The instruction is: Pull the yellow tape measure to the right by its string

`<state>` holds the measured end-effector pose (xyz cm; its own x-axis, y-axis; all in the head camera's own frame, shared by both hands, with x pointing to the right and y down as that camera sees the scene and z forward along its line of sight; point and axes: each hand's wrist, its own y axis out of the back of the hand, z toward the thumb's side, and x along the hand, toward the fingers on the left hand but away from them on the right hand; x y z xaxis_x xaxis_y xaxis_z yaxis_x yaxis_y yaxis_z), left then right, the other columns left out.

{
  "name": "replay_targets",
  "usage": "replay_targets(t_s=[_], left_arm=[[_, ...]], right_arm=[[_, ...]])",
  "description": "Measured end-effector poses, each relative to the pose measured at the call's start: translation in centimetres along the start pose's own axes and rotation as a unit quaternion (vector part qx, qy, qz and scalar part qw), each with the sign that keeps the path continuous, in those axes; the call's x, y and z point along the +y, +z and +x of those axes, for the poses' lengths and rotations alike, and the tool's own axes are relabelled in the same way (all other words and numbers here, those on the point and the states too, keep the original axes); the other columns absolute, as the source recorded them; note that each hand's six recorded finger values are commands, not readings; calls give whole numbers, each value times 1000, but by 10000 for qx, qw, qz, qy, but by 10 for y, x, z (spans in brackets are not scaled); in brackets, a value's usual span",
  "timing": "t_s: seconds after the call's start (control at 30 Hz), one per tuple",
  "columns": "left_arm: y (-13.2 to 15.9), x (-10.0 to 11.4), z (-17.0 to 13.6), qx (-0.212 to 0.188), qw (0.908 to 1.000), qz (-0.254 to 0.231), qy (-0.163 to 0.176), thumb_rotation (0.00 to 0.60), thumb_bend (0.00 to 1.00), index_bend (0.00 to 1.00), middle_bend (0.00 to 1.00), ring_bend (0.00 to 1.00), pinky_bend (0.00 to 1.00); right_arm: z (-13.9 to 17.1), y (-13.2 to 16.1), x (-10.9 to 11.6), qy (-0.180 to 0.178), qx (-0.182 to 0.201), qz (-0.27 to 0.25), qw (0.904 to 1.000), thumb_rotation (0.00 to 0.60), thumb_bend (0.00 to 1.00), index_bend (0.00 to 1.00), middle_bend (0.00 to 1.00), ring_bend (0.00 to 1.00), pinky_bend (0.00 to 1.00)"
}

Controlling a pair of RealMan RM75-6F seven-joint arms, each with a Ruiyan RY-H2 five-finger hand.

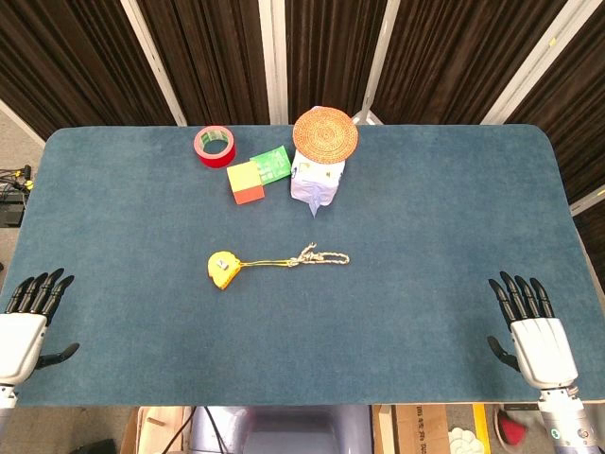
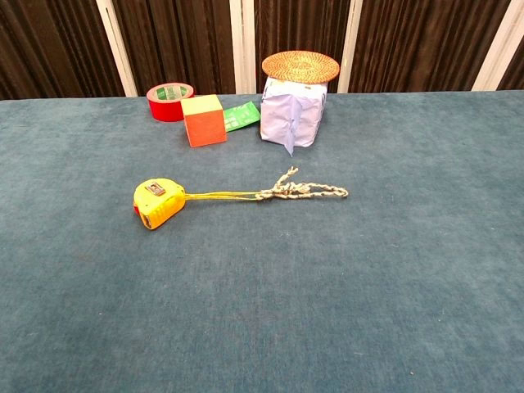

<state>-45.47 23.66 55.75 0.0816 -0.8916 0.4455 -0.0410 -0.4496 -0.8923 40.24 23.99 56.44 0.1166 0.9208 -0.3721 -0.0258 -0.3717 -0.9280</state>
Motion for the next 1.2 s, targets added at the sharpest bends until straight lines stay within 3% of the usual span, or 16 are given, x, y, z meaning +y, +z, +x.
replay_targets(t_s=[0.97,1.2], left_arm=[[-2,2,-1,69,10000,-64,17,600,0,0,0,0,0],[-2,3,-1,83,9999,-118,34,600,0,0,0,0,0]], right_arm=[[-5,5,1,15,-10,-255,9997,600,277,0,0,0,0],[-31,25,11,-181,251,-595,9977,600,277,193,0,0,0]])
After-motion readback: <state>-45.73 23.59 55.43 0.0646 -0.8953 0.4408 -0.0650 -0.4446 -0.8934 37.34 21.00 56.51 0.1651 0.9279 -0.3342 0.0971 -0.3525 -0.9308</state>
